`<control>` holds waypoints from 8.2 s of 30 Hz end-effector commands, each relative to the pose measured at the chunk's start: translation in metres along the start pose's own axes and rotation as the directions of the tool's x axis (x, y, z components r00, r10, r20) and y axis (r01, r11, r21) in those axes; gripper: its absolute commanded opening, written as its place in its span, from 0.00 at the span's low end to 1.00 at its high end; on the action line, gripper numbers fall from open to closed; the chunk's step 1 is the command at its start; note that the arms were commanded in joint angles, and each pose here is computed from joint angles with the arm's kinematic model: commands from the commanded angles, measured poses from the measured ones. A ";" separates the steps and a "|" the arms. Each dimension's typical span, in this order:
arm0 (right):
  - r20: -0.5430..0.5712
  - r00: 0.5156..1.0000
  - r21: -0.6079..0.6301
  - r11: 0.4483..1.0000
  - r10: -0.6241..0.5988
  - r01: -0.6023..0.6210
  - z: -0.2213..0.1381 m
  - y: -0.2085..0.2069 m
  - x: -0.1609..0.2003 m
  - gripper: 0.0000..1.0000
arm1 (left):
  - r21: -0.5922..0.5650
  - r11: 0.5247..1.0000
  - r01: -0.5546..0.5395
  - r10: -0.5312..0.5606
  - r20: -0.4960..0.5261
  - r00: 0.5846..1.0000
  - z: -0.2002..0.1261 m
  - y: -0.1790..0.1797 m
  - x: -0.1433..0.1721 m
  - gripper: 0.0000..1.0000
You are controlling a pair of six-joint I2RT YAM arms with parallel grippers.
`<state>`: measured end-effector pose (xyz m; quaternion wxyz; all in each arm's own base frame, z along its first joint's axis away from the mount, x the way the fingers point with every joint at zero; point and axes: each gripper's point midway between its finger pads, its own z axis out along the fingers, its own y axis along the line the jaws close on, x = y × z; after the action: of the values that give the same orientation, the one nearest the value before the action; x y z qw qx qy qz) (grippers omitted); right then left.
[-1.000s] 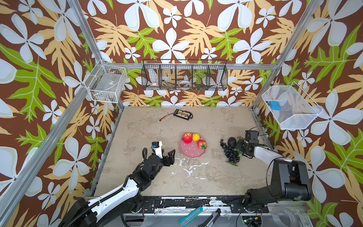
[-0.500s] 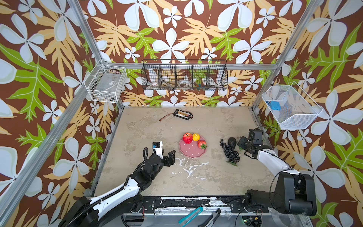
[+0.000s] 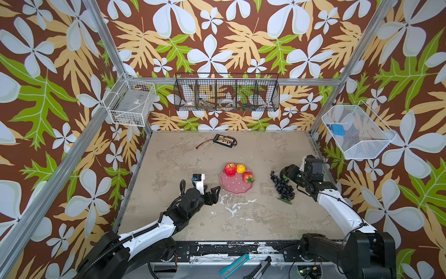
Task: Arrange fruit in a fruit bowl
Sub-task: Pick up the fruit from the middle-right of the table, then place the fruit in the fruit bowl, then pick up the fruit from the middle-right of the table.
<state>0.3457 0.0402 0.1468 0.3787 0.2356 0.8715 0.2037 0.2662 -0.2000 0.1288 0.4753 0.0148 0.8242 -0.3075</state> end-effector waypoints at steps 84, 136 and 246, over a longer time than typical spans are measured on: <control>-0.173 0.980 -0.470 0.882 -0.096 0.003 -0.016 0.211 0.130 0.65 | 0.326 0.931 0.166 -0.141 -0.099 0.985 0.042 -0.111 -0.007 0.00; 0.210 0.834 0.016 0.854 -0.511 0.520 -0.047 0.051 0.078 0.88 | -0.199 0.978 -0.063 -0.066 -0.580 0.812 0.061 -0.035 0.022 0.00; 0.116 0.959 0.306 0.927 -0.260 0.215 0.010 -0.008 -0.036 0.87 | -0.094 0.995 -0.043 0.059 0.179 0.982 -0.038 0.025 -0.027 0.77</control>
<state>0.3629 0.0159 0.1589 0.4305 0.1856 0.8833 0.0026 0.2570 -0.1527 0.1382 0.5269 -0.0295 0.8084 -0.2607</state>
